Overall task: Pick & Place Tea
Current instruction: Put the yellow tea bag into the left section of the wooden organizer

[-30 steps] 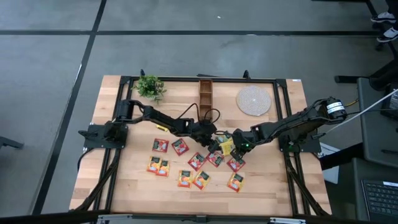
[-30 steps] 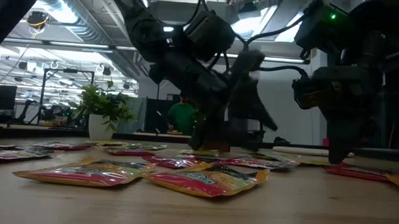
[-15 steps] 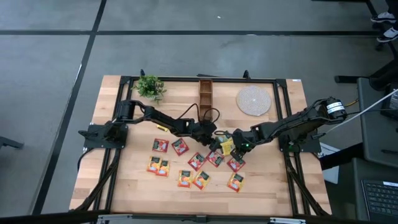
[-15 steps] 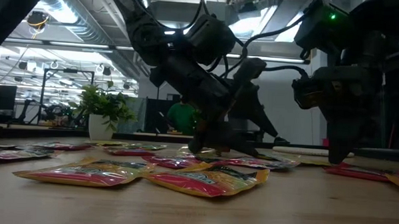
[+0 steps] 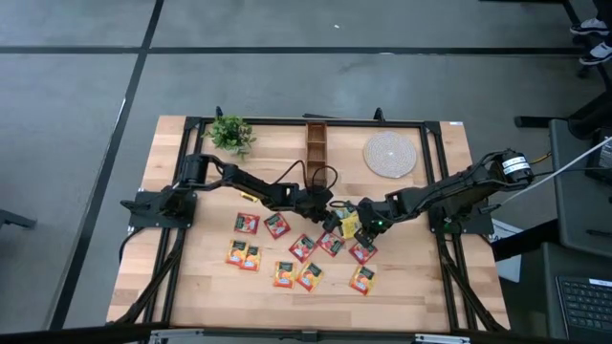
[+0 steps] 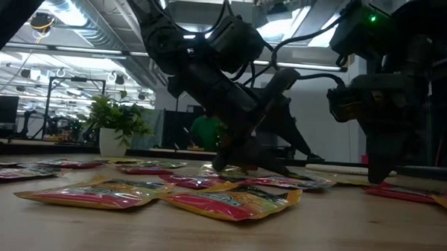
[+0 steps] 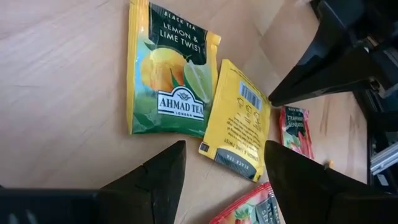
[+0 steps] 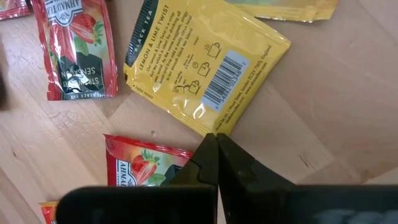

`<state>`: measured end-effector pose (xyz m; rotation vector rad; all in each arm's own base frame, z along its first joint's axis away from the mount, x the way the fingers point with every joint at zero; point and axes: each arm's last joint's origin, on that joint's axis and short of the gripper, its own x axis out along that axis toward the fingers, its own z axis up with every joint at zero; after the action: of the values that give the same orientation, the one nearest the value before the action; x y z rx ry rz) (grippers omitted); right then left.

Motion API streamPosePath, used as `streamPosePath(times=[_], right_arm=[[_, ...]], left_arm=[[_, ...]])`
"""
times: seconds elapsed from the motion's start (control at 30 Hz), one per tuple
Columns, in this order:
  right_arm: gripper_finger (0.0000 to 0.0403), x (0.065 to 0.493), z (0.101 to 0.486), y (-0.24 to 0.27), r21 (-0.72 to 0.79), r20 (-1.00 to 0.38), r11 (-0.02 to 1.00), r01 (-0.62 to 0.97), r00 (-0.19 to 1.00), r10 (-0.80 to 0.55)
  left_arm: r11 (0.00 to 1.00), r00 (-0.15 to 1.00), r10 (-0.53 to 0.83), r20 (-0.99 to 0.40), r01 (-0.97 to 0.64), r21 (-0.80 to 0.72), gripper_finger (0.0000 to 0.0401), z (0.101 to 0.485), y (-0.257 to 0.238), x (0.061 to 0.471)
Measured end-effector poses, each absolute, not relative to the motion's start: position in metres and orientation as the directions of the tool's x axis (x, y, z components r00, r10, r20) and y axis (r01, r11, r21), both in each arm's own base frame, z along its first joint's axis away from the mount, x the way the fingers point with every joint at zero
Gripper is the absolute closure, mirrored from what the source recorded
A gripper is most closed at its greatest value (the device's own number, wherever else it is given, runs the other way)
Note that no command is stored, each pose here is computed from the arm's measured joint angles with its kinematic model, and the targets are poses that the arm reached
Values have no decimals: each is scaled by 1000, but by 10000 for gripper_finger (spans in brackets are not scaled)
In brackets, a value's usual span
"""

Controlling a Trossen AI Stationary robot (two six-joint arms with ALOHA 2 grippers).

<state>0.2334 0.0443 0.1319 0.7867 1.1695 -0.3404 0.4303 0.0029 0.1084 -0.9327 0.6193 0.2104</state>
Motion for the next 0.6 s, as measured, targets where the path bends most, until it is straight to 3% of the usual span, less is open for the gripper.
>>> streamPosePath(times=[0.43,0.6], right_arm=[[402,234,132,44,376,-911,693,615,384,153],[402,234,132,44,376,-911,693,615,384,153]], left_arm=[[722,812,-83,-578,-351,-596,189,108,-4,433],[719,827,-106,-552,-319,-617,189,103,-16,437]])
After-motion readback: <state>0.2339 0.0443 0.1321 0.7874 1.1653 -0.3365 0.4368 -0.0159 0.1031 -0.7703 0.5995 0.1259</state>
